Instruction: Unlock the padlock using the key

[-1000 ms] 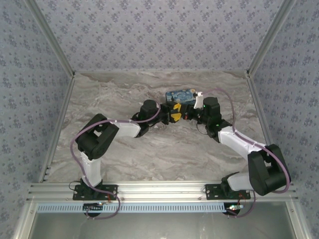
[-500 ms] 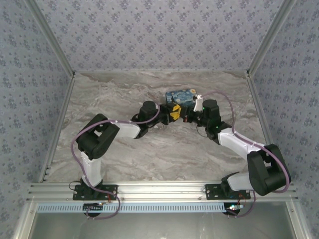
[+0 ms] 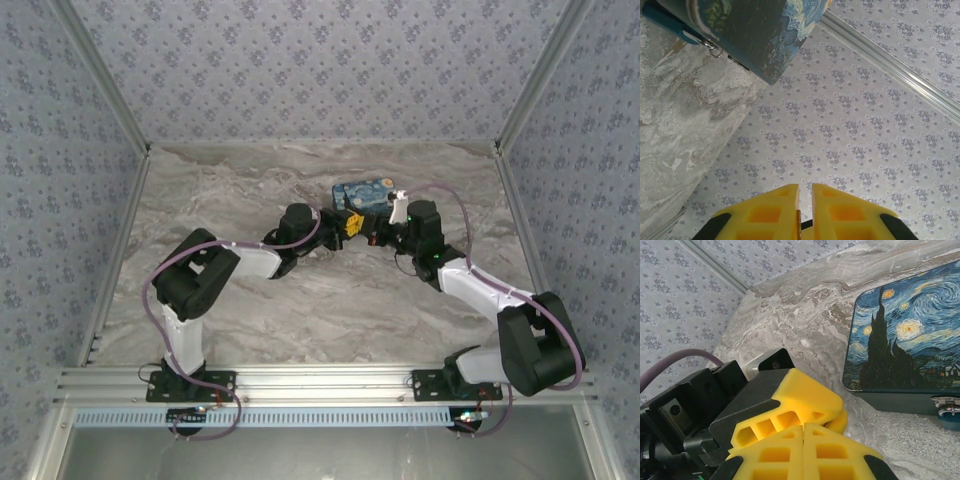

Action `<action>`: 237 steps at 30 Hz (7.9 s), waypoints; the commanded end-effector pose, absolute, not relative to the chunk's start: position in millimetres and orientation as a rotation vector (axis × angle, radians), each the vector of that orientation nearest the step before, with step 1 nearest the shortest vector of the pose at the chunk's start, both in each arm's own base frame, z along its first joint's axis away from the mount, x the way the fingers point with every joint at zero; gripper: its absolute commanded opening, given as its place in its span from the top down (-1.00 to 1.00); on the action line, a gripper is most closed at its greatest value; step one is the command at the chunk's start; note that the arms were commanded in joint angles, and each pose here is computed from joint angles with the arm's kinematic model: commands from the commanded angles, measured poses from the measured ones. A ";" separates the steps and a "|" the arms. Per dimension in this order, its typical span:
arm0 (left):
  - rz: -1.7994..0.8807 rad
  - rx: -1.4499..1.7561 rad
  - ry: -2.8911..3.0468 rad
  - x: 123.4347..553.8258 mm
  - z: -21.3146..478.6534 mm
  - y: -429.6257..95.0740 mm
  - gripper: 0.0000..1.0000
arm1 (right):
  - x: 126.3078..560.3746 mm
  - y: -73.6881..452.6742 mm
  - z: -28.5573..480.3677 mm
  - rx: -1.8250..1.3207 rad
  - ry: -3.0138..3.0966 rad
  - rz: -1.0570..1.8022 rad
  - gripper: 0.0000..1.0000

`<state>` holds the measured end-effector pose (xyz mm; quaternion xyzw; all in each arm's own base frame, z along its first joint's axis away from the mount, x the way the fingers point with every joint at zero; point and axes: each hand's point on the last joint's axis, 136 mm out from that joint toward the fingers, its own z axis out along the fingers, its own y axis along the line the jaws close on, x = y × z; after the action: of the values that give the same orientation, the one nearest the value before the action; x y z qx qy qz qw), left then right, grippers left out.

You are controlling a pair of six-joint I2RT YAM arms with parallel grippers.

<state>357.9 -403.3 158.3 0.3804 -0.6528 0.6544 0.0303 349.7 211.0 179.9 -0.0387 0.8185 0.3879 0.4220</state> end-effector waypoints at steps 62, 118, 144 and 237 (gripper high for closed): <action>2.586 -0.044 -2.905 349.3 340.8 -381.7 1.00 | 322.8 189.0 313.9 -0.164 1.521 1.426 -0.10; 2.564 0.043 -2.823 352.0 323.2 -394.1 1.00 | 341.2 225.0 302.1 -0.111 1.606 1.515 0.70; 1.616 0.164 -3.447 391.1 222.7 -309.0 -0.50 | 301.2 179.4 213.5 -0.146 2.033 0.975 1.00; 1.717 -0.858 -3.273 359.9 77.4 -322.7 -0.60 | 375.3 227.5 100.9 0.058 2.419 1.091 1.00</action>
<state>356.0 -311.3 65.2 -0.2024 -0.8380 0.4040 -0.3060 374.2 227.4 106.7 0.0132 0.8747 0.4125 0.2540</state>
